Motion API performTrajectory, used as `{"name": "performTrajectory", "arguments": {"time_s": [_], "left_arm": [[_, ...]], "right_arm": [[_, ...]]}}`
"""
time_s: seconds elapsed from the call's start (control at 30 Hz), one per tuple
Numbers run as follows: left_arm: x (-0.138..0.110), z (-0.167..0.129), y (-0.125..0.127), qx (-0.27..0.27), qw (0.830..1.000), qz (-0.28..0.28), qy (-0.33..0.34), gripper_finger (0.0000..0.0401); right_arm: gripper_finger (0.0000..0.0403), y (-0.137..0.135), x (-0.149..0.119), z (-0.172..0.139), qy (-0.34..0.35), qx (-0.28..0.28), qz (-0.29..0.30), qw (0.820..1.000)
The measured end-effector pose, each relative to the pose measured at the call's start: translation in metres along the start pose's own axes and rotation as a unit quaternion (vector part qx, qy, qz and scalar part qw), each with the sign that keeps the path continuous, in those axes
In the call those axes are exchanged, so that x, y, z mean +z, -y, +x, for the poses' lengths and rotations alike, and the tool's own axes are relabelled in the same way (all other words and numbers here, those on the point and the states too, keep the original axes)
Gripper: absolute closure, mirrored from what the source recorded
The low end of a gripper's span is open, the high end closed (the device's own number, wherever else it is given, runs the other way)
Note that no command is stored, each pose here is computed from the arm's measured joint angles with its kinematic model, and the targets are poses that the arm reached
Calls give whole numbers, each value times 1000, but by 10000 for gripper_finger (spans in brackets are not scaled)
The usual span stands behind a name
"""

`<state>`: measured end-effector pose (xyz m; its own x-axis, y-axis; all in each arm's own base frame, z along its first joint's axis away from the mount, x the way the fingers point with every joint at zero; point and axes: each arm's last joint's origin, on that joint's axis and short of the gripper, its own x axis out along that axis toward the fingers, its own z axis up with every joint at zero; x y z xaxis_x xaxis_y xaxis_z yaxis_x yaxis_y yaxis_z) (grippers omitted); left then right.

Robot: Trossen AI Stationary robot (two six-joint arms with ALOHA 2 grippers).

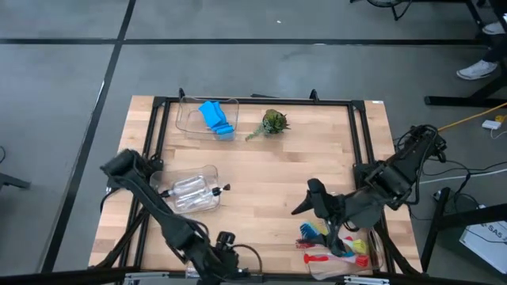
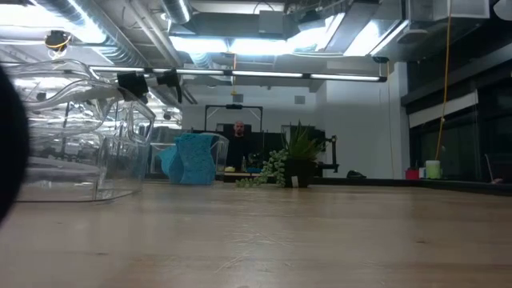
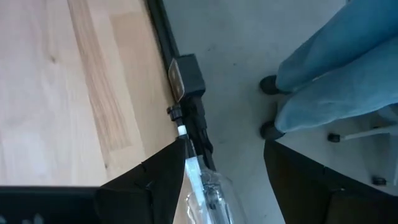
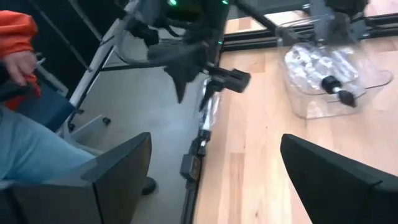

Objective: Pick & Place Kitchen Sink Supplies
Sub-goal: Put the transparent soap dispenser into the middle transparent bin

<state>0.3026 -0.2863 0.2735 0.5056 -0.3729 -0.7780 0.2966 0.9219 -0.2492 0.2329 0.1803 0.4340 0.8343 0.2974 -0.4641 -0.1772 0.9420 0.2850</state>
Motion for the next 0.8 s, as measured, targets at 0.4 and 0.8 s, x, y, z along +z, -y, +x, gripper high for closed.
{"name": "performTrajectory", "arguments": {"time_s": [0.4,0.8], "left_arm": [[-7,65,-3,31,995,-57,-77,173],[-11,83,-16,55,985,-127,-101,172]], "right_arm": [[50,-17,-10,-5,-9,20,-17,1000],[50,-28,-21,12,-33,19,-29,999]]}}
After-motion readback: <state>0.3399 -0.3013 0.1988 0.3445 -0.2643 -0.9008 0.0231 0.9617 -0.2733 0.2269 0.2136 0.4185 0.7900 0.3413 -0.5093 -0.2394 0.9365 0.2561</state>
